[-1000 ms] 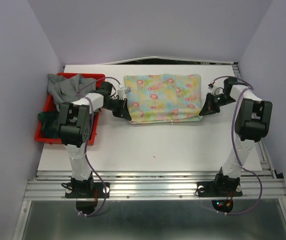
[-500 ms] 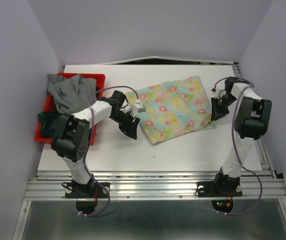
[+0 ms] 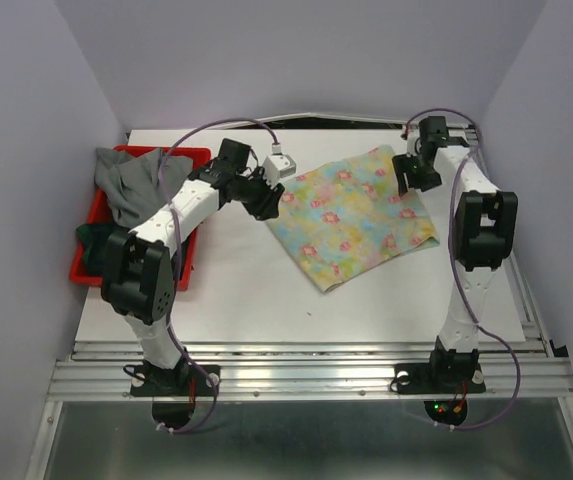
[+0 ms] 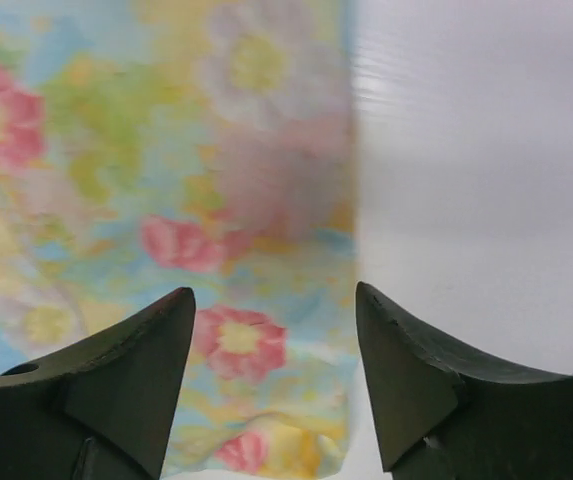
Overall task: Fold and stack the skirts
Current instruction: Flatten the skirt out
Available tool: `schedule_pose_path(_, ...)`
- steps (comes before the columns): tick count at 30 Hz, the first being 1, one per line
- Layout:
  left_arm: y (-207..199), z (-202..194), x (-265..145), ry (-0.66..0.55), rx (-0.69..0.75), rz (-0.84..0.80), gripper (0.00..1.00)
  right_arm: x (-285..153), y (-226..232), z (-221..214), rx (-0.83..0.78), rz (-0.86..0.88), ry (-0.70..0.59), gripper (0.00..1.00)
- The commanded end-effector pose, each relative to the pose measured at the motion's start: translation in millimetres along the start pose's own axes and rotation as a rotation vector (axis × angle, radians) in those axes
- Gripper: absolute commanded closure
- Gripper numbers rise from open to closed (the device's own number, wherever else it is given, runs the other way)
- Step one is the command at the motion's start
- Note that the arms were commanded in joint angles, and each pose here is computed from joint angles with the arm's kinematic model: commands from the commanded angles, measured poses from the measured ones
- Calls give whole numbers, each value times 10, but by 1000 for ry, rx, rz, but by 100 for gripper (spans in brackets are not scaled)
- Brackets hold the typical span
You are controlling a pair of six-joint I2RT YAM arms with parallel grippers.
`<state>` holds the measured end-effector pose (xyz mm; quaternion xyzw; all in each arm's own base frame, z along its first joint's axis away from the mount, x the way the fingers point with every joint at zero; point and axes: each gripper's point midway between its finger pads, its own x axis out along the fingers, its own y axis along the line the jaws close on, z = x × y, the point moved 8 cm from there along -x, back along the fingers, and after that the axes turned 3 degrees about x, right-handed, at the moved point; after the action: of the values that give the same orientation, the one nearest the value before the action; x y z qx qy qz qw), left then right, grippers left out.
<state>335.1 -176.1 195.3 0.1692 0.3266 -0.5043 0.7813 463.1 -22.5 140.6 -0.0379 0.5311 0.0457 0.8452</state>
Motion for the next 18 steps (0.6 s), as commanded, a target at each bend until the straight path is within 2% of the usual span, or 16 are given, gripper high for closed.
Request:
schedule_pose_path(1,457,351,174,-68,14,163,56,-477,418,279,-76,-60,-199,36)
schedule_pose_path(2,534,450,180,-71,19,178,58,-489,468,247,-83,-62,-196,41)
schedule_pose_path(3,610,356,351,-33,-2,167,62,-439,470,146,-75,-65,-167,44)
schedule_pose_path(4,656,336,418,-18,3,172,64,-437,533,102,-84,-59,-156,51)
schedule_pose_path(7,795,215,619,39,12,197,70,-374,546,-128,-76,-51,-74,62)
schedule_pose_path(11,822,-80,774,134,28,214,73,-285,549,-511,-78,-53,32,61)
schedule_pose_path(15,726,-354,838,219,64,218,75,-218,503,-785,-91,-104,46,57)
schedule_pose_path(18,583,-537,833,266,74,189,76,-83,457,-801,-115,-144,37,57)
